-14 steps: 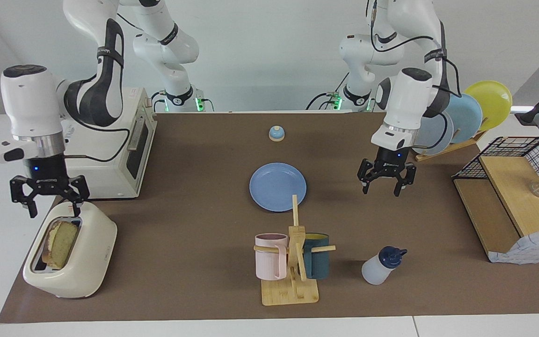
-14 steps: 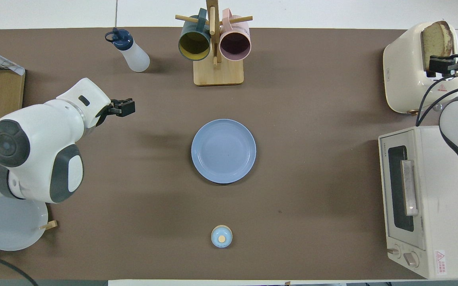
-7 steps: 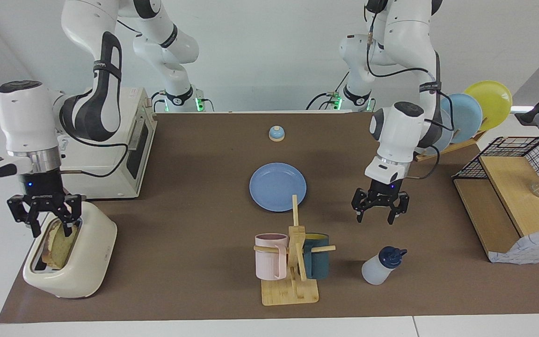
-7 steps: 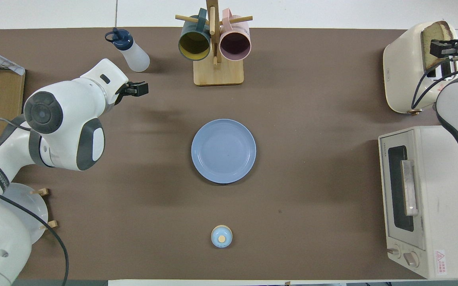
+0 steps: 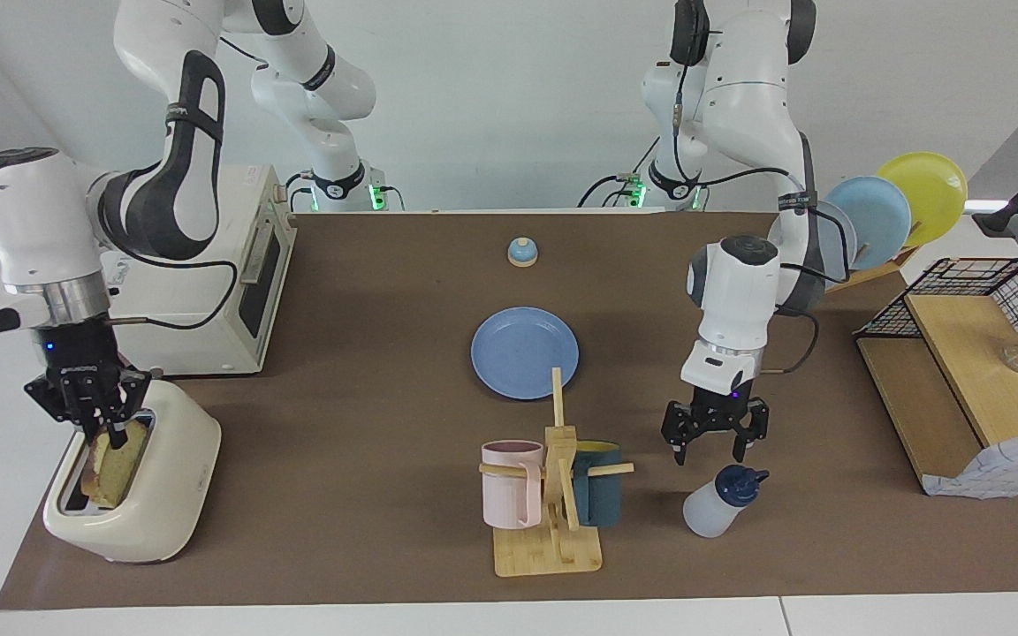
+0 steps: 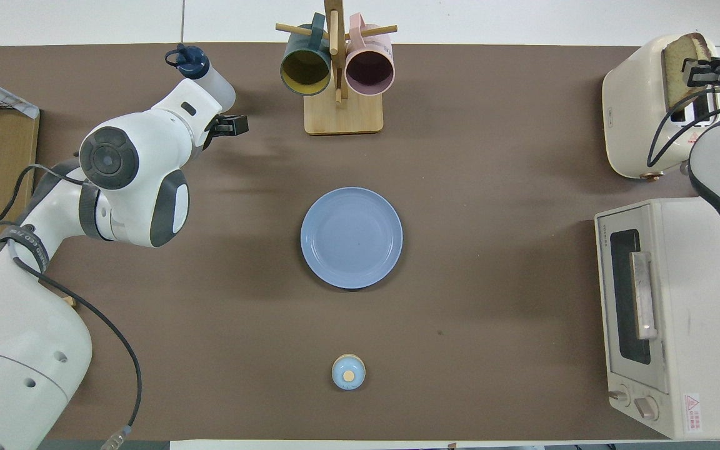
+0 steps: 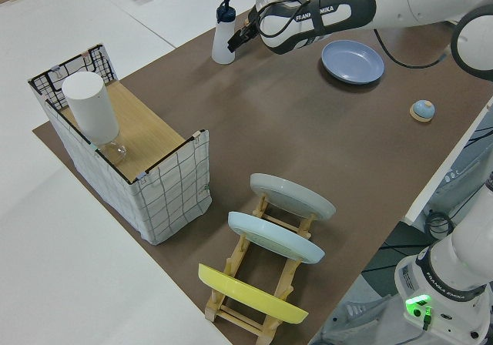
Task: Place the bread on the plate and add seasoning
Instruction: 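Grasp the bottle with the left gripper while the right gripper pulls bread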
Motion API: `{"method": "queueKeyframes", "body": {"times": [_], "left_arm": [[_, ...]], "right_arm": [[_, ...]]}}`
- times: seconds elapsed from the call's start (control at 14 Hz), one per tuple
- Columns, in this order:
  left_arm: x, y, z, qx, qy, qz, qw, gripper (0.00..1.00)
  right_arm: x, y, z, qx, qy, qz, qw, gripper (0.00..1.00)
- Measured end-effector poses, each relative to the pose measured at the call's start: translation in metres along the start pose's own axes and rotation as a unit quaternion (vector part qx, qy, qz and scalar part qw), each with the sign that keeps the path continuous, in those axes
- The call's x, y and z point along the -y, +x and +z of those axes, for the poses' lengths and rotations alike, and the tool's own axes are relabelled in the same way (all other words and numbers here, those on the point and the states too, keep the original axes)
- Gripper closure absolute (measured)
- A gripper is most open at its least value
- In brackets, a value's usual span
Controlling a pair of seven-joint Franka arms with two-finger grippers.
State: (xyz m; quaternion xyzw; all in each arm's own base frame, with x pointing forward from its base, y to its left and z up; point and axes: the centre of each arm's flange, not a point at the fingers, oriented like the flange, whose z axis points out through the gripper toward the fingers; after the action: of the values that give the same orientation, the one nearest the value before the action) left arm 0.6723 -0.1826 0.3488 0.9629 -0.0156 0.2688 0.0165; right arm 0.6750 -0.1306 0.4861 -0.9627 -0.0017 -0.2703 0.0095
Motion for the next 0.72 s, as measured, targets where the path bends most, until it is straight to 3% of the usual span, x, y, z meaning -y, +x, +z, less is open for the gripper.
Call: {"method": "queueKeyframes", "body": {"times": [0.07, 0.36, 0.57, 0.72], "left_arm": [[0.001, 0.004, 0.004, -0.006, 0.003, -0.003, 1.000, 0.00], [-0.005, 0.002, 0.026, -0.021, 0.003, -0.013, 1.000, 0.00], [-0.009, 0.005, 0.032, -0.031, 0.002, -0.019, 0.999, 0.00], [-0.010, 0.011, 0.031, -0.038, 0.002, -0.021, 0.999, 0.00]], "right_arm": [[-0.002, 0.003, -0.005, 0.009, 0.014, 0.005, 1.000, 0.91], [-0.011, 0.020, -0.033, 0.043, 0.040, -0.074, 0.996, 0.91], [0.006, 0.039, -0.078, 0.109, -0.016, -0.177, 0.978, 0.93], [0.031, 0.043, -0.098, 0.139, -0.027, -0.210, 0.967, 0.93]]}}
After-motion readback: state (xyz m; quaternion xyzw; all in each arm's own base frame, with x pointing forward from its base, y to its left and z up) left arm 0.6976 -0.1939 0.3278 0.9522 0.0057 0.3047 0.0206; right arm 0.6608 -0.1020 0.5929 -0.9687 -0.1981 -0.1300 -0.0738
